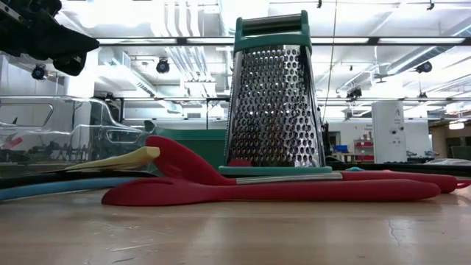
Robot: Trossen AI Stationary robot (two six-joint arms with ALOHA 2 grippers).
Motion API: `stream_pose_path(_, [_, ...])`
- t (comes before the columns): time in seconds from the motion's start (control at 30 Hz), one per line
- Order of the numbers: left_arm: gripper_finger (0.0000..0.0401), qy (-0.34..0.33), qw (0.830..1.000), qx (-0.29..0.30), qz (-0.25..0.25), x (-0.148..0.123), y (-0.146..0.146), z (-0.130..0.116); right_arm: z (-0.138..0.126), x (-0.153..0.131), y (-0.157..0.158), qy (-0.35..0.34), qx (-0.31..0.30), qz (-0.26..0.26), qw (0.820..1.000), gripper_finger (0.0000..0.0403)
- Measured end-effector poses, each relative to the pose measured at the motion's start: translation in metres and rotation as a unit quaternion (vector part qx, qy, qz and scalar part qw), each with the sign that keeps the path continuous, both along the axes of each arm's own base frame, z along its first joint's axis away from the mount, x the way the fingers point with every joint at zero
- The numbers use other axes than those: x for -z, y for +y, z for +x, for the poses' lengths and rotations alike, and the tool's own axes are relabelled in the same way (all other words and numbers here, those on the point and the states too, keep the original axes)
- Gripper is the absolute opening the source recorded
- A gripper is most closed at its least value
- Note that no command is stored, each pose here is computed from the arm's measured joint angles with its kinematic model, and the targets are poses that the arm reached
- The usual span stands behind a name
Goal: Pick & Place Kitchen Items
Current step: Put the green table knife into the bottom transparent bin
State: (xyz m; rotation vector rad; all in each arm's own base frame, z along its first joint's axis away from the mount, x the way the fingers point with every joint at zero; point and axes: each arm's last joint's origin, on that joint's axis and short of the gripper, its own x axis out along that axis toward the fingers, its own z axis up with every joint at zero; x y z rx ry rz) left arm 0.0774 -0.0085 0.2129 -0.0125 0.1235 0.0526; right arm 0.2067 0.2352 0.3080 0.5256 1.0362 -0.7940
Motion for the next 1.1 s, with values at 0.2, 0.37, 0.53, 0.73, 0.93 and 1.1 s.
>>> stream_pose_path(0.2, [0.0019, 0.0, 1.0, 0.0, 0.0, 0.0, 0.0, 0.0, -0.034, 0.025, 0.002, 0.025, 0.037, -0.006, 0.999, 0.0033])
stream_pose_path(0.37, [0.0019, 0.001, 1.0, 0.0, 0.0, 0.0, 0.0, 0.0, -0.046, 0.046, 0.003, 0.036, 0.062, -0.019, 0.997, 0.0033])
stream_pose_path(0.53, [0.0019, 0.001, 1.0, 0.0, 0.0, 0.0, 0.0, 0.0, -0.048, 0.065, 0.002, 0.047, 0.065, -0.016, 0.997, 0.0034])
stream_pose_path(0.73, [0.0019, 0.001, 1.0, 0.0, 0.0, 0.0, 0.0, 0.0, -0.05, 0.087, 0.0, 0.048, 0.065, -0.012, 0.997, 0.0034])
stream_pose_path(0.93, [0.0019, 0.001, 1.0, 0.0, 0.0, 0.0, 0.0, 0.0, -0.052, 0.104, -0.003, 0.056, 0.067, -0.002, 0.996, 0.0034])
stream_pose_path(1.1, [0.0019, 0.001, 1.0, 0.0, 0.0, 0.0, 0.0, 0.0, -0.052, 0.112, -0.004, 0.055, 0.067, 0.004, 0.996, 0.0035])
